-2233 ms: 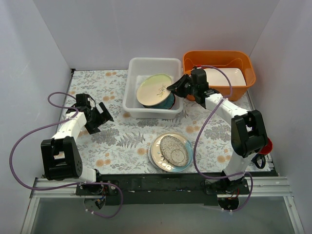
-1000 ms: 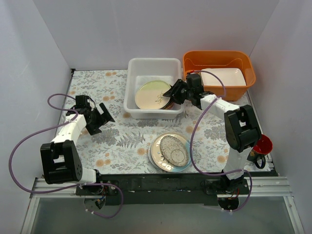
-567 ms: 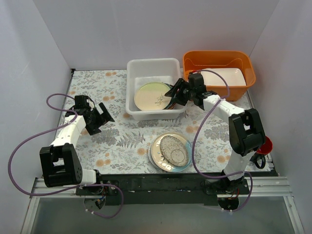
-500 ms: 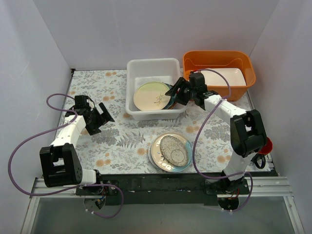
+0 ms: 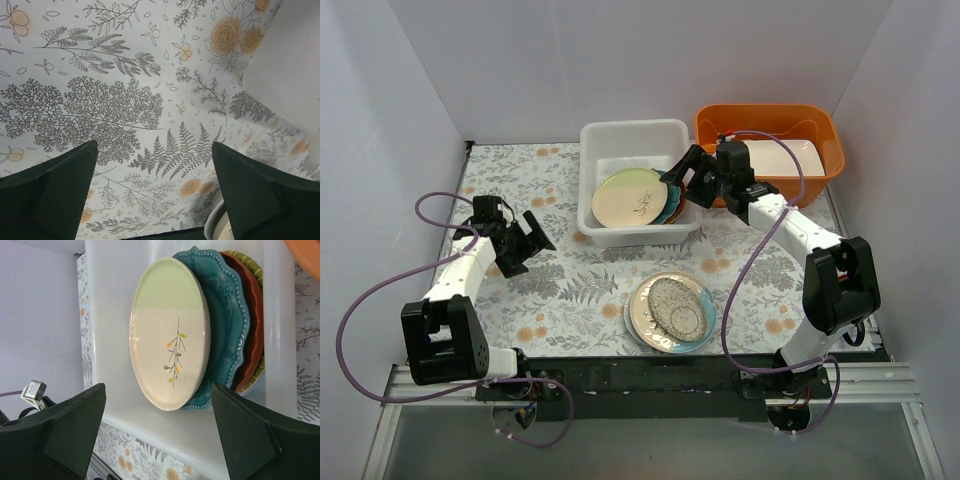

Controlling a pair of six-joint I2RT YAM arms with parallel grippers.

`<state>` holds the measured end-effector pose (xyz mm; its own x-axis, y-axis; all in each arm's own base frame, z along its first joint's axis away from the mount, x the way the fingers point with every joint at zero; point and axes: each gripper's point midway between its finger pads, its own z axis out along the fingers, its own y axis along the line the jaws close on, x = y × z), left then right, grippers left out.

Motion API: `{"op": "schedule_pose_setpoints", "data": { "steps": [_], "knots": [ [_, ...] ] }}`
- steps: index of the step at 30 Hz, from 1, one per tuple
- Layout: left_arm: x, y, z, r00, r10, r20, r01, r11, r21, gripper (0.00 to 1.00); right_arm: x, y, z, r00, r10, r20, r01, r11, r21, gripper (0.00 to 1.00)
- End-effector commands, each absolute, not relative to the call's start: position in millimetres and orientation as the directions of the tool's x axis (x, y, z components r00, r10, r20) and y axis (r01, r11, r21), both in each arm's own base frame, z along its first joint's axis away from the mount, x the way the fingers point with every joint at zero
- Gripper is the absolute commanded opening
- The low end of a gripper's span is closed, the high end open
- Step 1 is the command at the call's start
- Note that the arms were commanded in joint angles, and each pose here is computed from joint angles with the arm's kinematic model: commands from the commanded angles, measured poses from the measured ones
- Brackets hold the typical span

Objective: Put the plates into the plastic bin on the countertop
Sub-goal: Place the plate in the plastic bin.

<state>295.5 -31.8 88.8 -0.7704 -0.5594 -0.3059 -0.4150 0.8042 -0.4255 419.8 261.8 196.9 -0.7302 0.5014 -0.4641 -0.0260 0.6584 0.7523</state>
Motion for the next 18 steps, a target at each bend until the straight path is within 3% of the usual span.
{"op": "schedule_pose_setpoints", "data": {
  "steps": [1,18],
  "knots": [
    [298.5,-30.3,112.9,-0.756,-0.55,-0.356,-0.382,0.812,-0.442,0.98,425.1,264.7,237.6,-0.689,0.506,-0.519,-0.109,0.635,0.765,0.93],
    [307.3,-51.6,138.7,-0.774,-0.523,-0.357,-0.299,0.799,-0.522,0.98,395.2,261.5,251.7,-0.704,0.468,-0.535,-0.156,0.632,0.759,0.91]
  ]
}}
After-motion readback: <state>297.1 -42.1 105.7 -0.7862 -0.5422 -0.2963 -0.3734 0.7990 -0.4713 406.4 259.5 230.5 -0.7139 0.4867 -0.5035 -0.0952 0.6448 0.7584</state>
